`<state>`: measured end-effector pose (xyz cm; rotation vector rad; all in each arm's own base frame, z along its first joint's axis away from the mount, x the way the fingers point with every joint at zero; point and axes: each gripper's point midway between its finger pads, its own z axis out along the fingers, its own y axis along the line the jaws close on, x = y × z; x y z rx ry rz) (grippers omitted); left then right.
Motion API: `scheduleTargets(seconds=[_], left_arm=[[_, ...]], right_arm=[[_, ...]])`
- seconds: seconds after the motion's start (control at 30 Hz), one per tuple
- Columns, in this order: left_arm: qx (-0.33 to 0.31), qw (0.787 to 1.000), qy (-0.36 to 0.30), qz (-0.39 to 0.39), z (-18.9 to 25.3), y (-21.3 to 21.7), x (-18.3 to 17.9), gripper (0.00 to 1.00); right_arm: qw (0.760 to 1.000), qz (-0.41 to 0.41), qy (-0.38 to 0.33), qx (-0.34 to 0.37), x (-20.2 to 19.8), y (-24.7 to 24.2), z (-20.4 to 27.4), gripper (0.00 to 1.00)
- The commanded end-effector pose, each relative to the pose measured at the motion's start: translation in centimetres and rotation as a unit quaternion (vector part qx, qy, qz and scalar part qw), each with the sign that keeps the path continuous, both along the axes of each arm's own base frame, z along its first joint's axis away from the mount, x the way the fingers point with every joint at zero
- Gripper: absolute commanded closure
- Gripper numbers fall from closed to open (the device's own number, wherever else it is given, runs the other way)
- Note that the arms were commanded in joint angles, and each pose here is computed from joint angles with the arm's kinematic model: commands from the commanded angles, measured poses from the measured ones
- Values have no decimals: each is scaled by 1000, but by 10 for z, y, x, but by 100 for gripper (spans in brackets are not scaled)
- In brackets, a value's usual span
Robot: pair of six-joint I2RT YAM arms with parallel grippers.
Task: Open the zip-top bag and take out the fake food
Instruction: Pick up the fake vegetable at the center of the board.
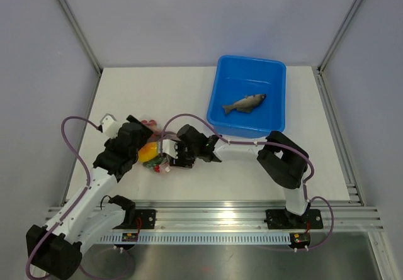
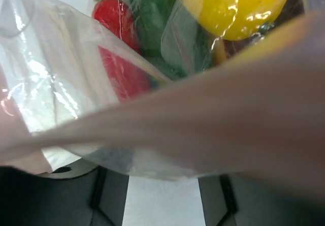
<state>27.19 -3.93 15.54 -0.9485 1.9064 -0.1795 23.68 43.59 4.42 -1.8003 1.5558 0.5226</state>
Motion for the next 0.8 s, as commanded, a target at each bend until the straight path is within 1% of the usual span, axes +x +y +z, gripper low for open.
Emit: scheduleTargets(seconds=[0.0,0.1,0.17,0.27,0.33,0.37,0.4,0.47,0.57,0.6,0.67,0.7,0.77], left_arm=[[-13,999,-13,30,14,5,4,1],[-12,999,-20,38,17,9,2,1],[-15,999,-28,38,19,9,1,1],[-16,998,-33,41,20,11,0,1],[-18,998,-34,45,21,12,-1,1],[-16,998,-32,46,19,13,-2,1],[-16,998,-33,49,20,14,-2,1],[-15,998,-31,54,19,15,-4,1],[-18,998,-36,53,21,15,-4,1],[-17,998,-35,52,20,15,-4,1],[-16,998,-36,50,20,15,-4,1],[-16,998,-35,50,20,14,-4,1],[-16,998,-35,50,20,15,-3,1]], right_arm=[[999,5,-13,-38,-1,-1,-14,44],[998,-3,-17,-53,3,-1,-20,47],[998,-10,-24,-58,6,-1,-21,53],[997,-14,-27,-70,8,-2,-26,55],[996,-12,-27,-80,7,-4,-30,52],[996,-9,-27,-85,5,-4,-32,45],[996,-5,-28,-89,4,-5,-34,41],[995,1,-28,-95,1,-6,-39,38],[993,-6,-31,-114,5,-8,-47,39],[992,-7,-26,-123,4,-10,-50,45],[992,-4,-20,-127,3,-7,-53,53],[992,-6,-18,-127,3,-8,-53,61],[992,-7,-19,-122,4,-6,-48,67]])
